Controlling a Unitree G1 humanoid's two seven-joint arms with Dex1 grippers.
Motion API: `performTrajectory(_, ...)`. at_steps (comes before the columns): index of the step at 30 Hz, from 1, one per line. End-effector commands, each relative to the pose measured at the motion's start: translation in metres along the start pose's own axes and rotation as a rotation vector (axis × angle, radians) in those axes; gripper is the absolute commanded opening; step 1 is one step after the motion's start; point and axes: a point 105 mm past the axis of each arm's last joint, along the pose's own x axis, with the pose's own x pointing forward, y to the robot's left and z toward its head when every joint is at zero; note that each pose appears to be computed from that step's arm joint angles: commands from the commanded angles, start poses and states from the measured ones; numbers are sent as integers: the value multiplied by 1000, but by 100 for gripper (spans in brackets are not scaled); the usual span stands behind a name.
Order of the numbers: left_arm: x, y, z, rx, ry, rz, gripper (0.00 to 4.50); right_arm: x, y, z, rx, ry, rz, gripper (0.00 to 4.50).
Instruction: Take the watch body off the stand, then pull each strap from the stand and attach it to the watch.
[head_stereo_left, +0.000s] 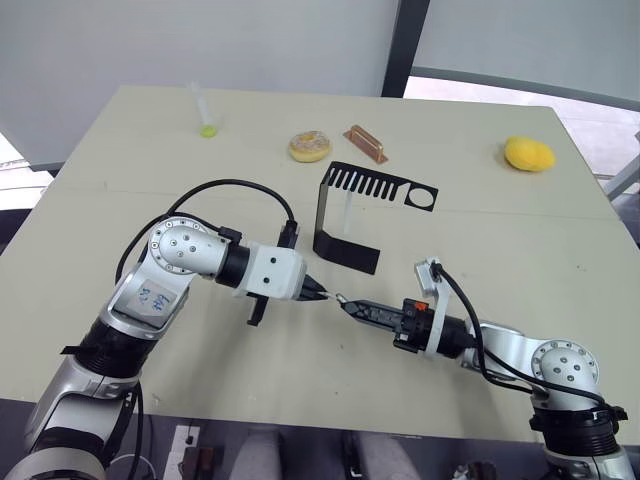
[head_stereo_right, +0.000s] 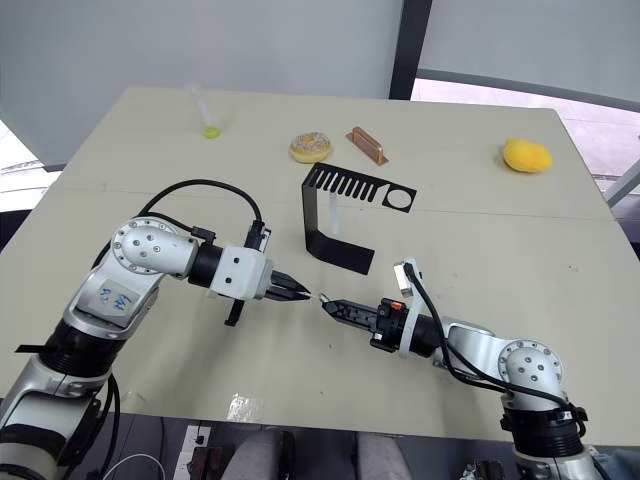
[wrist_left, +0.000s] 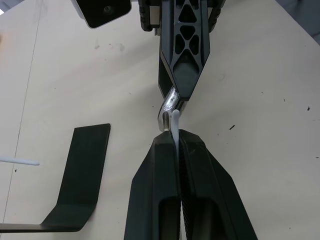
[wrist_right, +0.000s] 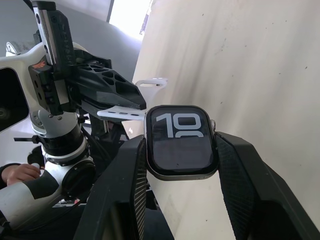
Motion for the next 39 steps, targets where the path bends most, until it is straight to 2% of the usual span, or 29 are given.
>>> performTrajectory(1, -1, 5, 3, 25, -3, 19, 0, 0, 10, 1, -31, -3, 30, 151)
performTrajectory(12, -6, 8, 6, 18, -15, 34, 0, -1, 9, 0, -31, -2, 26, 151)
performTrajectory(39, 7, 1, 6, 8, -22, 0, 0, 3, 10, 2, -36, -9, 33, 151)
